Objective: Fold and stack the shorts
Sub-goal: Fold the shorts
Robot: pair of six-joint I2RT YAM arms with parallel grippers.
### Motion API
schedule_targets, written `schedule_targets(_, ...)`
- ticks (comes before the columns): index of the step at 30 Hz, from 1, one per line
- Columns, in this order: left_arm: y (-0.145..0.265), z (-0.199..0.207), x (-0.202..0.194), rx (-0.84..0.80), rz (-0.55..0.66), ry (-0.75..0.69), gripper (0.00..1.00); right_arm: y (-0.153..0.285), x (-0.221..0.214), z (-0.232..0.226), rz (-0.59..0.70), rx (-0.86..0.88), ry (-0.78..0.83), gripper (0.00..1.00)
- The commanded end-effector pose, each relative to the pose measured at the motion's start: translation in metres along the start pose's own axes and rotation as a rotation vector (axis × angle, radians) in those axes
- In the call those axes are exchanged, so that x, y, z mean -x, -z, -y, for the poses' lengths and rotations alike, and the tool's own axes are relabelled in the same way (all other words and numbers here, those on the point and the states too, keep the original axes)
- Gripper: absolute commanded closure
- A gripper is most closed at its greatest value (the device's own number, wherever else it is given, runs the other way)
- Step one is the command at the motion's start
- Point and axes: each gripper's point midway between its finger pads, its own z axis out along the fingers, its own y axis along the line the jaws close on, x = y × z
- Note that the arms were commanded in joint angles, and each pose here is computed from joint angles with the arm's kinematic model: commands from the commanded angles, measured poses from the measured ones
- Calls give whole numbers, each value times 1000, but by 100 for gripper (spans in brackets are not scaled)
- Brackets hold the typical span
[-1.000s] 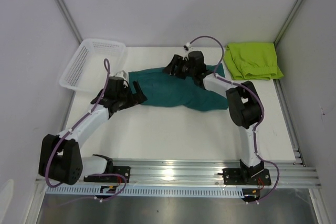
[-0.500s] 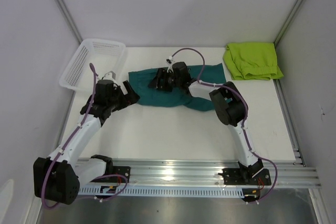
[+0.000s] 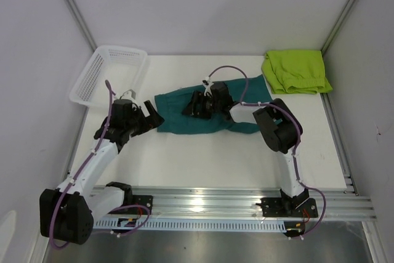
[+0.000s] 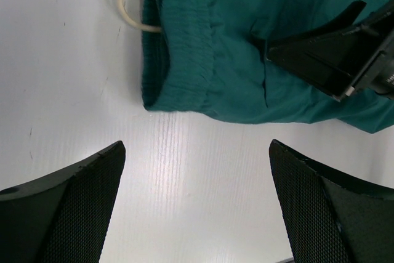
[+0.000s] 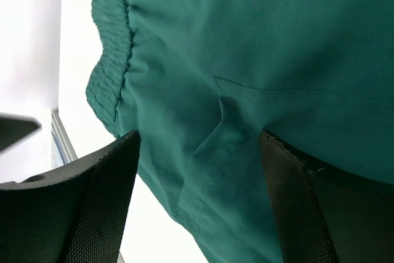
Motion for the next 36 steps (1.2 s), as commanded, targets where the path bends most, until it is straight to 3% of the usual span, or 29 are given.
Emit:
schedule_targets(1,2,8,4,-57,27,-2,1,32,-57,55,-144,-189,-37,19)
schedule_targets(6,-6,3,-9,-71,8,2,1,72,-80,72,-178,-246,-27,19)
schedule_targets(11,-12,6,-19,-113,-20,2,1,92,-64,63,-143,-247,-3,18)
schedule_targets(23,-37,3,-47,-211,-25,48,1,72,-29,-10,-89,-132,99,16)
schedule_targets(36,-75,19,-66,-317,-29,120,1,70,-26,-49,-71,-61,120,21)
